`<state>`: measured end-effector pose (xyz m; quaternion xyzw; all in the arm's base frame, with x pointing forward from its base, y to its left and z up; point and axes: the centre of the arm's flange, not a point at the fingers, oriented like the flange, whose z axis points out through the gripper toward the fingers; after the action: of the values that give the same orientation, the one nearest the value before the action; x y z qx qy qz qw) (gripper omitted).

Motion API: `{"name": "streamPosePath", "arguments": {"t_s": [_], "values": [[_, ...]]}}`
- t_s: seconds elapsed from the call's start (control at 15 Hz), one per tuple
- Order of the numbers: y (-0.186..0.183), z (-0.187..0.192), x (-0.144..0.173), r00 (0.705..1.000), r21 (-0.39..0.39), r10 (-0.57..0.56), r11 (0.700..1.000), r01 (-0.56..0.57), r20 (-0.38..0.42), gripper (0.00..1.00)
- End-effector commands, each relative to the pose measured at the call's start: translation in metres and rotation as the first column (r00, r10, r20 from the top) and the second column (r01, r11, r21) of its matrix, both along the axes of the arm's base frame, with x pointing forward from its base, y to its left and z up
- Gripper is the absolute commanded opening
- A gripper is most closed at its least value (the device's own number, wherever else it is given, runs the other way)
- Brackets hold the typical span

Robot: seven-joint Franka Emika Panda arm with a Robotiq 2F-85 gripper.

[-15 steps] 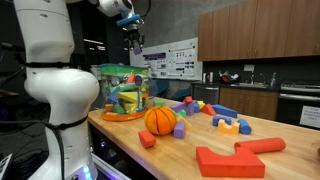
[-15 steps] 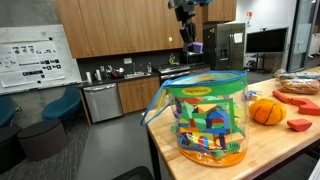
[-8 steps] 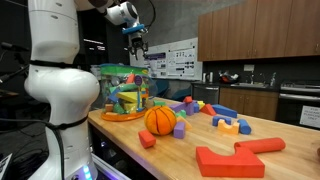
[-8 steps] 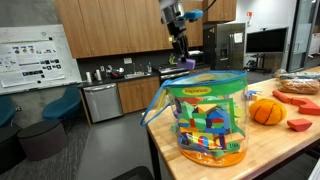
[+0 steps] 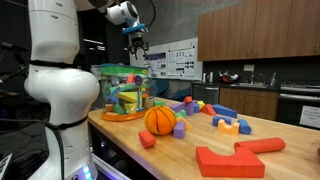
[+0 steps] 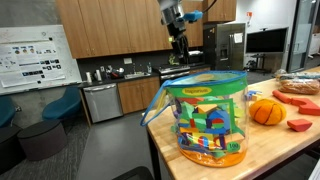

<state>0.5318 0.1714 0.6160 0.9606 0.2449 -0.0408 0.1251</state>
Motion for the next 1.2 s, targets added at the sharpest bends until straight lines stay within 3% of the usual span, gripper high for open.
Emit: {"name": "streamPosePath", "arguments": {"t_s": [0.0, 0.07, 0.13, 0.4, 0.8, 1.13], "values": [[0.0, 0.0, 0.0, 1.0, 0.0, 0.0, 1.0, 0.0, 0.0, 0.67], [0.0, 0.0, 0.0, 1.0, 0.0, 0.0, 1.0, 0.0, 0.0, 0.67], [-0.001, 0.0, -0.001, 1.0, 0.018, -0.008, 1.0, 0.008, 0.003, 0.92], [-0.026, 0.017, 0.002, 0.995, 0.045, -0.076, 0.996, 0.073, 0.066, 1.0], [-0.109, 0.036, -0.004, 0.951, 0.103, -0.271, 0.961, 0.258, 0.146, 1.0], [-0.174, 0.017, -0.011, 0.902, 0.169, -0.413, 0.905, 0.391, 0.127, 1.0]]}}
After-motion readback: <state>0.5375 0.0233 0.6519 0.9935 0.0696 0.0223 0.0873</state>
